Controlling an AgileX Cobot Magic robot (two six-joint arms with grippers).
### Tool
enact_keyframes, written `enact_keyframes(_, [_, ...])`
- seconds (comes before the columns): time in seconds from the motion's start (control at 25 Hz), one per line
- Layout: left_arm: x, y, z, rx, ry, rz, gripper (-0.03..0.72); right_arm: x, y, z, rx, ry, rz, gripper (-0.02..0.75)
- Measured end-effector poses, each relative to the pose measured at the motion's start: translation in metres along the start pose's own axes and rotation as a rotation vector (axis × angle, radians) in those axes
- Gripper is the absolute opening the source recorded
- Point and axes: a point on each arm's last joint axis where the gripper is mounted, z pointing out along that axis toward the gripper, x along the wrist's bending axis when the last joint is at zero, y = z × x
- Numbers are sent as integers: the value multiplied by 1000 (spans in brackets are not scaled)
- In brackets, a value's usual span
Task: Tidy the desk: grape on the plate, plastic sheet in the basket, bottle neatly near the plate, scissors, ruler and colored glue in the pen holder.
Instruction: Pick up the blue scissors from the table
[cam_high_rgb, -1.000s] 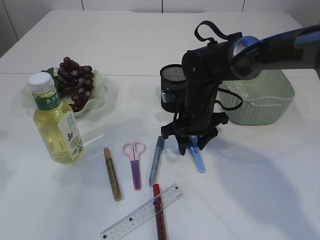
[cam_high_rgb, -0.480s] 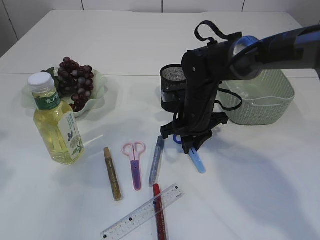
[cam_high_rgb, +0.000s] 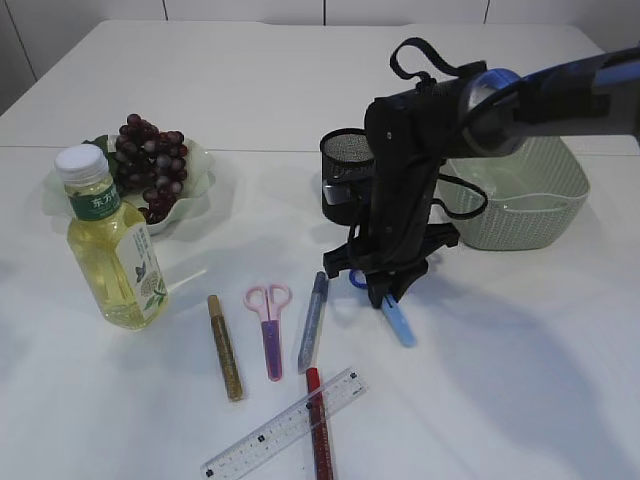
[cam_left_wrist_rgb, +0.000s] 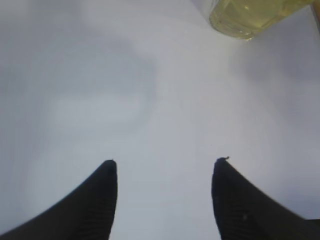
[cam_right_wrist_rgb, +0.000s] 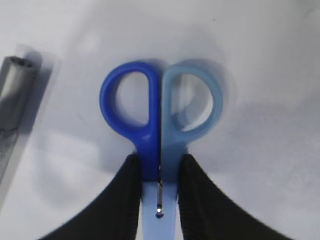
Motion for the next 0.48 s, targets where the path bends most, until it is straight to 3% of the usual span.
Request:
enact_keyframes(0.16, [0, 0, 0, 4, -1, -1, 435, -3, 0, -16, -17, 40, -8, 195])
enact_keyframes(0.48, [0, -2, 0, 25, -2, -3, 435, -30, 5, -58, -104, 295, 34, 195])
